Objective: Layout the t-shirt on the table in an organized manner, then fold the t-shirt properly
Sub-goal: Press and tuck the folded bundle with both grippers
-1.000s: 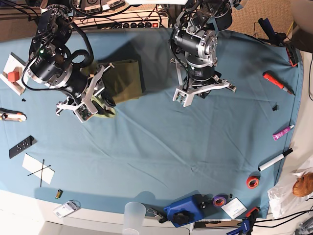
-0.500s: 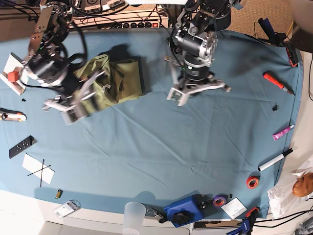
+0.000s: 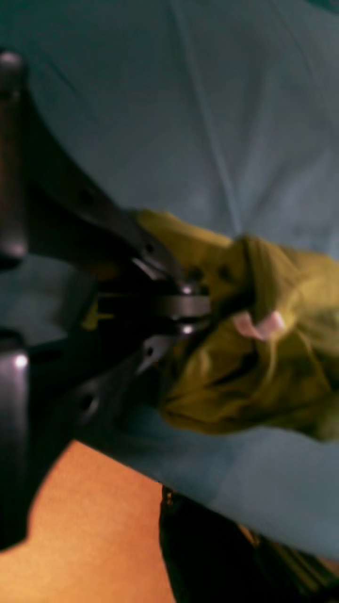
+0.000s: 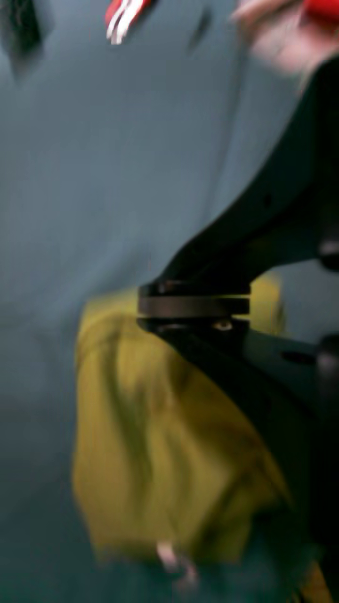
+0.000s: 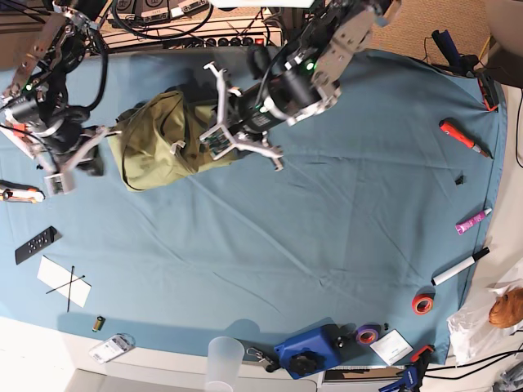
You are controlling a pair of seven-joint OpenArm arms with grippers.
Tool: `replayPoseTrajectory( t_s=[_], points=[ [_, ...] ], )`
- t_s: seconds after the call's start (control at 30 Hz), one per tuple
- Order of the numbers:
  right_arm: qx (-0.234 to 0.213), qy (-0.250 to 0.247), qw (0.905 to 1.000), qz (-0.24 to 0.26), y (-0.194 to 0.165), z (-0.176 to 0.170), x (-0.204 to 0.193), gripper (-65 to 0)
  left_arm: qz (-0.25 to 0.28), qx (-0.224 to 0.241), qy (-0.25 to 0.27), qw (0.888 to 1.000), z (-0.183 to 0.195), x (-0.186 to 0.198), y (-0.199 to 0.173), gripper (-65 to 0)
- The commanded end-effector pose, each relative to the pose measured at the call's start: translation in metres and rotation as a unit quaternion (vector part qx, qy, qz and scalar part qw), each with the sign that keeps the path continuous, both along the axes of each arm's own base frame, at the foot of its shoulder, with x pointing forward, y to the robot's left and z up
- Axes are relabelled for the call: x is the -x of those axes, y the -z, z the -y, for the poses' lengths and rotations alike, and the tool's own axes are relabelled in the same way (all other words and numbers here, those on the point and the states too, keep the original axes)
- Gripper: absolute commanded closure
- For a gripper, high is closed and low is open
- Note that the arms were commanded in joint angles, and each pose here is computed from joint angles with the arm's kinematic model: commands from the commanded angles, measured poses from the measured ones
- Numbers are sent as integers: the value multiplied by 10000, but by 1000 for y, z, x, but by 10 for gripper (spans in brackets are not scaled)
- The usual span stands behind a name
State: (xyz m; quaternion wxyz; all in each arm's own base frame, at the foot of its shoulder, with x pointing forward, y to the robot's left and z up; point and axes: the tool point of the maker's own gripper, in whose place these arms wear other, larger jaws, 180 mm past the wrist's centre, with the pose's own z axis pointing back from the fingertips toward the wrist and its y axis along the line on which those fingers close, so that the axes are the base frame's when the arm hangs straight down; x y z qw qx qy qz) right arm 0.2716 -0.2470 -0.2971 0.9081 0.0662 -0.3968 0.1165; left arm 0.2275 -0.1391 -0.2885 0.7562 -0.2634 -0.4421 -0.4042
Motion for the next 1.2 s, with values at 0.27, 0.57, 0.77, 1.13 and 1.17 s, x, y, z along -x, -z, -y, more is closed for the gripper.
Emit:
replayPoseTrajectory(
  t_s=[0.27, 0.57, 0.77, 1.13, 1.17],
  points=[
    [-1034, -269, 9903, -883, 82, -22, 8, -3, 134, 288, 57, 9995, 12, -7, -15, 0],
    [-1432, -701, 9837, -837, 80, -56, 5, -3, 274, 800, 575, 9948, 27, 6, -33, 0],
    [-1385, -883, 9844, -631, 63, -63, 1, -3, 273, 781, 577, 9949, 28, 2, -29, 0],
    [-871, -987, 9900, 507, -10, -56, -16, -3, -258, 489, 641, 9964, 56, -22, 14, 0],
    [-842, -920, 9906, 559, -14, -52, -17, -3, -294, 433, 645, 9965, 59, -24, 18, 0]
  ],
)
